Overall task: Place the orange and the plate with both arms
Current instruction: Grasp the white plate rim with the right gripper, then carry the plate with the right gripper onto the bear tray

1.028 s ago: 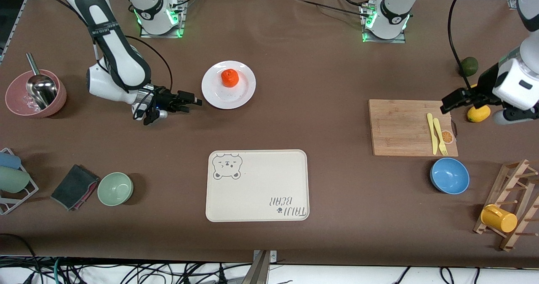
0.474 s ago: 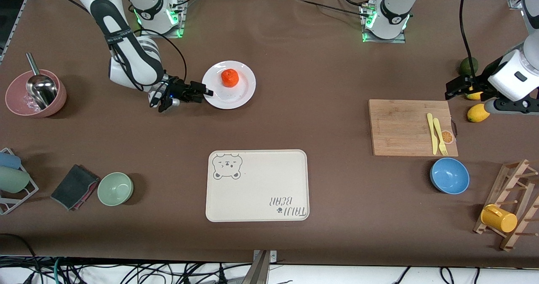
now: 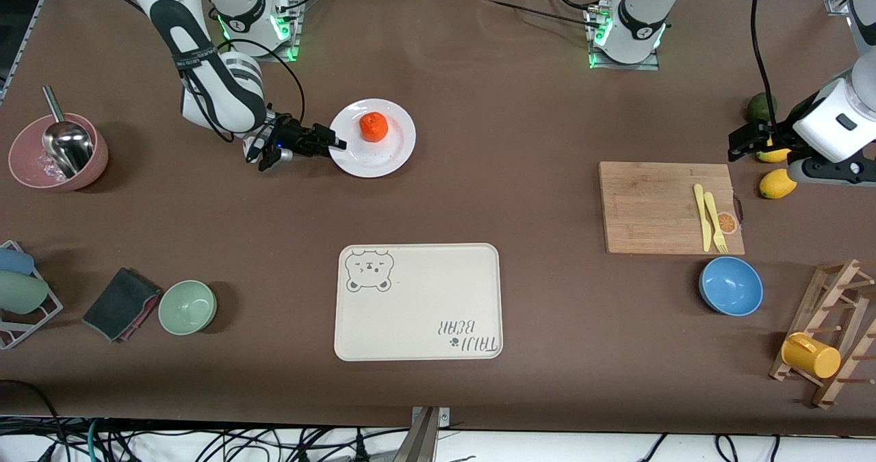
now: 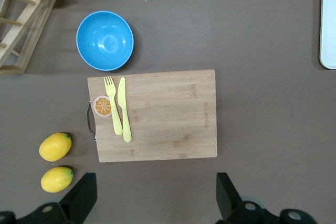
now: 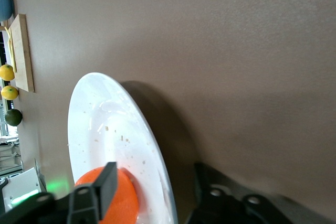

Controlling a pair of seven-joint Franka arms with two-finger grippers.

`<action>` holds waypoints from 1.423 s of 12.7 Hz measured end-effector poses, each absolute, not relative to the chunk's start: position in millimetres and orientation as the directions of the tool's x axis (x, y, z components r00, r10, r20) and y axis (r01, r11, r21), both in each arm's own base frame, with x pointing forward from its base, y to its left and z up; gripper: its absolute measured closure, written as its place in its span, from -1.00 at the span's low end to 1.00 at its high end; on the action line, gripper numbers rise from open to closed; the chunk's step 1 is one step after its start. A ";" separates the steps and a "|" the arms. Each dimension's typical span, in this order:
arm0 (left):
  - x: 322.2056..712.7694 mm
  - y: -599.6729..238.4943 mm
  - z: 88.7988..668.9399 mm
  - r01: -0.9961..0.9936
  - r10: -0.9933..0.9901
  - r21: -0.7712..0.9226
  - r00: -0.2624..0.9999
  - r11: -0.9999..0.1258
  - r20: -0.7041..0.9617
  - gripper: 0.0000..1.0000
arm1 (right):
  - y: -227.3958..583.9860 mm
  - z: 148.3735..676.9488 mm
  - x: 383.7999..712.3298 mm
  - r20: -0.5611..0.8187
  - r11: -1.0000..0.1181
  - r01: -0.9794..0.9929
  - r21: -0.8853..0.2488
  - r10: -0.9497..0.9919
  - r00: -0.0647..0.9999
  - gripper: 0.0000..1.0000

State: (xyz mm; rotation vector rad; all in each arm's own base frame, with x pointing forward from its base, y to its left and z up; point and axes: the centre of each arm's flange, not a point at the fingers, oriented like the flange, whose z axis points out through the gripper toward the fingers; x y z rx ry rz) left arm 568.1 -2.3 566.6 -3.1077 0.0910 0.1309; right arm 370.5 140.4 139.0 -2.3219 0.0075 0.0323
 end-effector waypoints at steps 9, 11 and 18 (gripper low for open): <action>568.6 -0.9 570.5 -0.057 -0.055 -0.028 0.995 -0.998 -0.079 -1.00 | 134.0 131.3 346.8 0.045 -0.675 0.058 -0.735 0.036 0.998 0.77; 568.5 -1.0 570.1 -0.057 -0.055 -0.028 0.995 -0.998 -0.081 -1.00 | 134.9 133.0 347.5 0.054 -0.670 0.069 -0.739 0.042 0.998 0.86; 568.7 -1.9 569.2 -0.059 -0.056 -0.028 0.995 -0.998 -0.083 -1.00 | 137.5 141.2 359.8 0.066 -0.660 0.047 -0.750 -0.004 0.998 0.86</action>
